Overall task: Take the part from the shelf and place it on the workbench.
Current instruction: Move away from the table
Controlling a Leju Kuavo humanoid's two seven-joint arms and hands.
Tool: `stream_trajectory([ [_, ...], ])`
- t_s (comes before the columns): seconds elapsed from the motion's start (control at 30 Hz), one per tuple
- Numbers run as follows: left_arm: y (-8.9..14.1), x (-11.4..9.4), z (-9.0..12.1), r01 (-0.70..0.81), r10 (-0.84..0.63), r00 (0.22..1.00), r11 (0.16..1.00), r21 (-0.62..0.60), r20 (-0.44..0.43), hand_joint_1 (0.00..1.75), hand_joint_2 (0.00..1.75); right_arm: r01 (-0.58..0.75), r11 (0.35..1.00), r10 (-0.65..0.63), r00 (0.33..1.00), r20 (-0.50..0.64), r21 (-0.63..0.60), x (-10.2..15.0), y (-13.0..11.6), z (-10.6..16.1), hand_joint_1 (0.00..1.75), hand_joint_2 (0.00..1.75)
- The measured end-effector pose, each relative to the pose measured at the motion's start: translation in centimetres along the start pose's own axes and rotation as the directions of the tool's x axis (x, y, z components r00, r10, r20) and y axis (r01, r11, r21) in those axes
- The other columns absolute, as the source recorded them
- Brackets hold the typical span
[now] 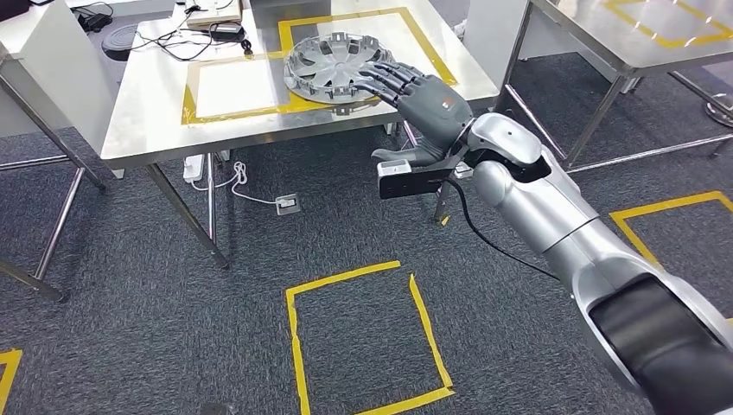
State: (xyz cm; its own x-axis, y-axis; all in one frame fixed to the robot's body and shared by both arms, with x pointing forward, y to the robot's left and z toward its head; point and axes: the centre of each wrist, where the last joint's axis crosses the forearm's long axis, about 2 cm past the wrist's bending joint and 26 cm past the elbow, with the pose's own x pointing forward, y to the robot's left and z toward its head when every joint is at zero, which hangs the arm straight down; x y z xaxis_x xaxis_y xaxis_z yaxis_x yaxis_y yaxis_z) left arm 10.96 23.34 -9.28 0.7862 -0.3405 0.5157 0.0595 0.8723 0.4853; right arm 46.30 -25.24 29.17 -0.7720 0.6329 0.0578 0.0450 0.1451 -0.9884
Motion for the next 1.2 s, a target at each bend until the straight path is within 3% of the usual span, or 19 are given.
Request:
stream_trajectory([
  [0.8,-0.02,-0.01,0.0,-0.009,0.009,1.0,1.0,-0.012,-0.014,0.0,1.75,0.015,1.0,-0.014,0.998,-0.063,0.022,-0.39,0.33,0.23,0.0,1.75],
  [0.87,-0.17,-0.1,0.04,-0.082,0.077,0.993,0.995,-0.057,-0.091,0.0,1.75,0.07,0.997,-0.071,0.989,-0.128,-0.013,-0.4,0.34,0.24,0.0,1.75],
  [0.9,-0.3,-0.12,0.05,-0.178,0.158,0.972,0.979,-0.102,-0.175,0.0,1.75,0.141,0.988,-0.149,0.969,-0.195,-0.056,-0.39,0.34,0.23,0.0,1.75],
  [1.0,-0.65,-0.32,0.16,-0.572,0.478,0.784,0.804,-0.163,-0.397,0.0,1.75,0.428,0.877,-0.479,0.81,-0.338,-0.218,-0.38,0.41,0.22,0.0,1.75],
  [1.07,-0.75,-0.42,0.26,-0.659,0.571,0.71,0.745,-0.104,-0.413,0.0,1.75,0.489,0.836,-0.547,0.782,-0.297,-0.25,-0.38,0.5,0.24,0.0,1.75],
  [1.2,-0.55,-0.31,0.14,-0.507,0.45,0.824,0.857,-0.094,-0.345,0.0,1.75,0.372,0.91,-0.409,0.876,-0.255,-0.184,-0.33,0.57,0.17,0.0,1.75],
])
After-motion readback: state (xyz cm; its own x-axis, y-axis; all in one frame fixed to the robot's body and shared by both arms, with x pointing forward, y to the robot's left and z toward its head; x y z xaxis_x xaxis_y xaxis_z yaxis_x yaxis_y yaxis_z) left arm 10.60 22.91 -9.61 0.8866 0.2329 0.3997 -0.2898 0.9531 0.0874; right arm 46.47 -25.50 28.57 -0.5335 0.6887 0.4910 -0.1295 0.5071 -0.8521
